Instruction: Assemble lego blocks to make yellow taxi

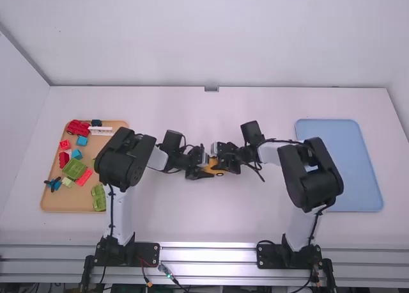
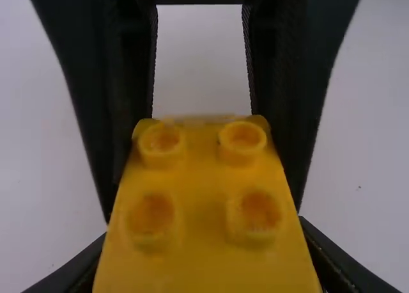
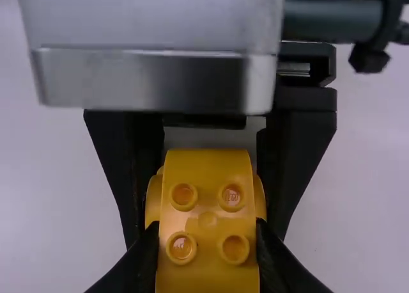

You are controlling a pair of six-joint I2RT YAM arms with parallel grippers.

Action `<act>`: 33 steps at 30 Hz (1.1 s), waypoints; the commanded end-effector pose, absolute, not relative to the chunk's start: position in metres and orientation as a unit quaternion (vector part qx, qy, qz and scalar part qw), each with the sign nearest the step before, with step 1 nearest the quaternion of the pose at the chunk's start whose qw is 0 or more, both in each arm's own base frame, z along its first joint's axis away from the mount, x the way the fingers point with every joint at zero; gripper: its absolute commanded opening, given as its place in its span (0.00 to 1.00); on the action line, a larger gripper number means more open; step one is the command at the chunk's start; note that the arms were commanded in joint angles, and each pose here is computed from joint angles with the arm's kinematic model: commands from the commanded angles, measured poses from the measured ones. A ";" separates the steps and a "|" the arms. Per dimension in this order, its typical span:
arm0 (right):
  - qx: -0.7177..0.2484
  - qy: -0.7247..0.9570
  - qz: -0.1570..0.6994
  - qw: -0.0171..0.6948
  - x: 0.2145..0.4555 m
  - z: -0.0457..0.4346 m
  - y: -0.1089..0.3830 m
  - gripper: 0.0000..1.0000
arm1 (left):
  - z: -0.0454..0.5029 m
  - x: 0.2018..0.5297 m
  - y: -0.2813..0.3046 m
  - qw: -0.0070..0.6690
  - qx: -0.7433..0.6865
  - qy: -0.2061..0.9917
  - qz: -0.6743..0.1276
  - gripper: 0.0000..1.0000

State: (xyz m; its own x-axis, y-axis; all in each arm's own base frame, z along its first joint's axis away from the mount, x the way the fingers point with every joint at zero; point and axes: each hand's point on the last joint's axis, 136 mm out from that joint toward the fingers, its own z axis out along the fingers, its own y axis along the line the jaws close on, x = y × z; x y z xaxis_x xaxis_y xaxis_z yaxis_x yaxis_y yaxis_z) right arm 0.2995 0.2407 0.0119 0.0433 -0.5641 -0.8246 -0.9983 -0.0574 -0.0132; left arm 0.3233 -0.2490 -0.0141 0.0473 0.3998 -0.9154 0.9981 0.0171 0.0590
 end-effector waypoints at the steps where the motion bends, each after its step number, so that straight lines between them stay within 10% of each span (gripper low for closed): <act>1: -0.640 0.618 0.320 0.324 0.312 0.006 0.223 0.00 | -0.023 0.321 -0.244 0.397 0.589 0.598 -0.372 0.22; 33: -0.663 0.677 0.237 0.214 0.289 -0.031 0.220 0.00 | -0.034 0.327 -0.238 0.384 0.589 0.623 -0.342 0.22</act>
State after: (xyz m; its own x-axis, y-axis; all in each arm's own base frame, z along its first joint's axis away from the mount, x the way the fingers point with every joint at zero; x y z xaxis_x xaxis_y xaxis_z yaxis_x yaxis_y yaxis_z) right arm 0.3003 0.2378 0.0075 0.0277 -0.6689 -0.7428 -0.9992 -0.0409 -0.0005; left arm 0.3251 -0.2444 -0.0175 0.0506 0.4160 -0.9080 0.9974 0.0251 0.0670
